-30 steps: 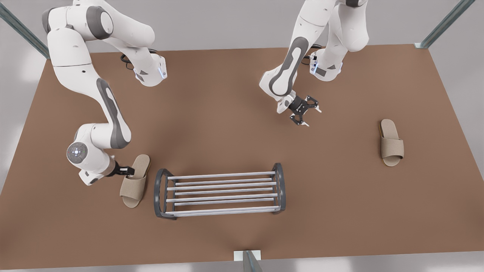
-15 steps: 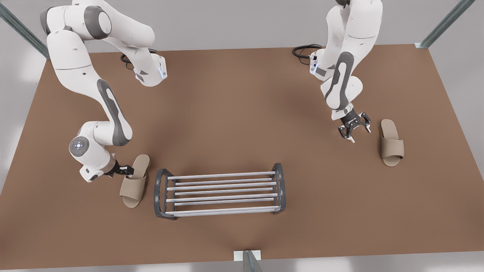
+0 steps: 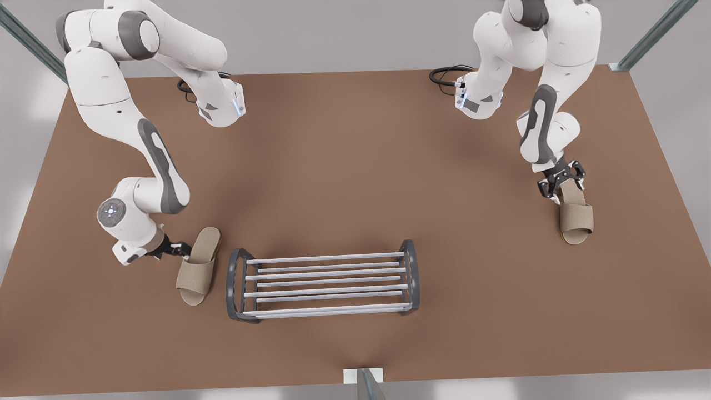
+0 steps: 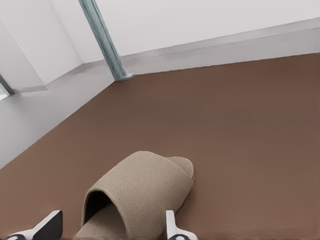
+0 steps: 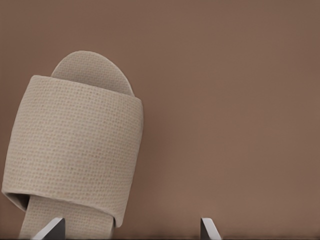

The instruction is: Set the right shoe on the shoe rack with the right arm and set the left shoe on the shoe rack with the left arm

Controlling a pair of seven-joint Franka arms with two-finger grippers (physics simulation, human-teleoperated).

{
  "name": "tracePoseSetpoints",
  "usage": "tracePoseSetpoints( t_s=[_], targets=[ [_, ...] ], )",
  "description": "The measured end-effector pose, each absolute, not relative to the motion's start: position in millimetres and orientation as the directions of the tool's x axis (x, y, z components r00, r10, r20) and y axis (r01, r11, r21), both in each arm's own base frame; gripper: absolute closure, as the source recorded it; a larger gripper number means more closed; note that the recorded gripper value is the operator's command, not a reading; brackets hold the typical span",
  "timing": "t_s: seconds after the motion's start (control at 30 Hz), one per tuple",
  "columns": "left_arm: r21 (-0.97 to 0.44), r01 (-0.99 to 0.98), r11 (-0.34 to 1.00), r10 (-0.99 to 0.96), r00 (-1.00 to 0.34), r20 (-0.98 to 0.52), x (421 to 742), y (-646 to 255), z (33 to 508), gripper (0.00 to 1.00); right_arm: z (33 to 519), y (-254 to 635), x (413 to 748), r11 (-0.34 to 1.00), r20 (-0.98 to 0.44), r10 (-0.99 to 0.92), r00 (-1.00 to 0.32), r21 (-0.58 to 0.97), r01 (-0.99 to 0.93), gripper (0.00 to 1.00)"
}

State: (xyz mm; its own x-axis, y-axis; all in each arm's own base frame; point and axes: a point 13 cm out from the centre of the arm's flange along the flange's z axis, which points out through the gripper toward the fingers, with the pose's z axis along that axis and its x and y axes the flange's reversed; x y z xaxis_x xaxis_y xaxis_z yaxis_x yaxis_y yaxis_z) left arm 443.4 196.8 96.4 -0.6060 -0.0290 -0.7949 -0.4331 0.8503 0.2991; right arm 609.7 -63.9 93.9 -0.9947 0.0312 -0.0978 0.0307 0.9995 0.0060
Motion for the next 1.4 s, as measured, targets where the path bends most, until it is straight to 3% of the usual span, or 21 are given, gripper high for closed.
tracePoseSetpoints(
  t_s=[0.57, 0.8, 1.0, 1.2, 1.3, 1.4],
  targets=[
    [0.321, -0.339, 0.884, -0.009, -0.700, -0.715, 461.1, 195.6, 62.6, 0.00, 78.4, -66.0, 624.5, 1.000, -0.132, 0.015, -0.991, 0.011, 0.014, 0.00],
    [0.324, -0.322, 0.890, 0.004, -0.703, -0.711, 483.8, 197.1, 49.9, 0.00, 70.2, -63.9, 628.1, 1.000, -0.141, 0.008, -0.990, 0.014, 0.007, 0.00],
    [0.322, -0.320, 0.891, 0.013, -0.691, -0.723, 498.2, 197.3, 53.9, 0.00, 69.8, -63.5, 630.2, 1.000, -0.147, 0.004, -0.989, 0.013, 0.002, 0.22],
    [0.343, -0.310, 0.887, 0.026, -0.708, -0.706, 495.2, 202.1, 42.1, 0.00, 68.9, -63.4, 630.2, 1.000, -0.148, 0.001, -0.989, 0.013, -0.001, 0.31],
    [0.349, -0.308, 0.885, 0.031, -0.710, -0.704, 496.5, 204.4, 39.8, 0.00, 66.2, -63.1, 629.2, 1.000, -0.144, 0.000, -0.990, 0.014, -0.002, 0.44],
    [0.351, -0.308, 0.884, 0.036, -0.704, -0.709, 502.0, 205.3, 41.9, 0.01, 67.1, -64.0, 630.7, 1.000, -0.147, -0.003, -0.989, 0.013, -0.005, 0.67]
  ],
)
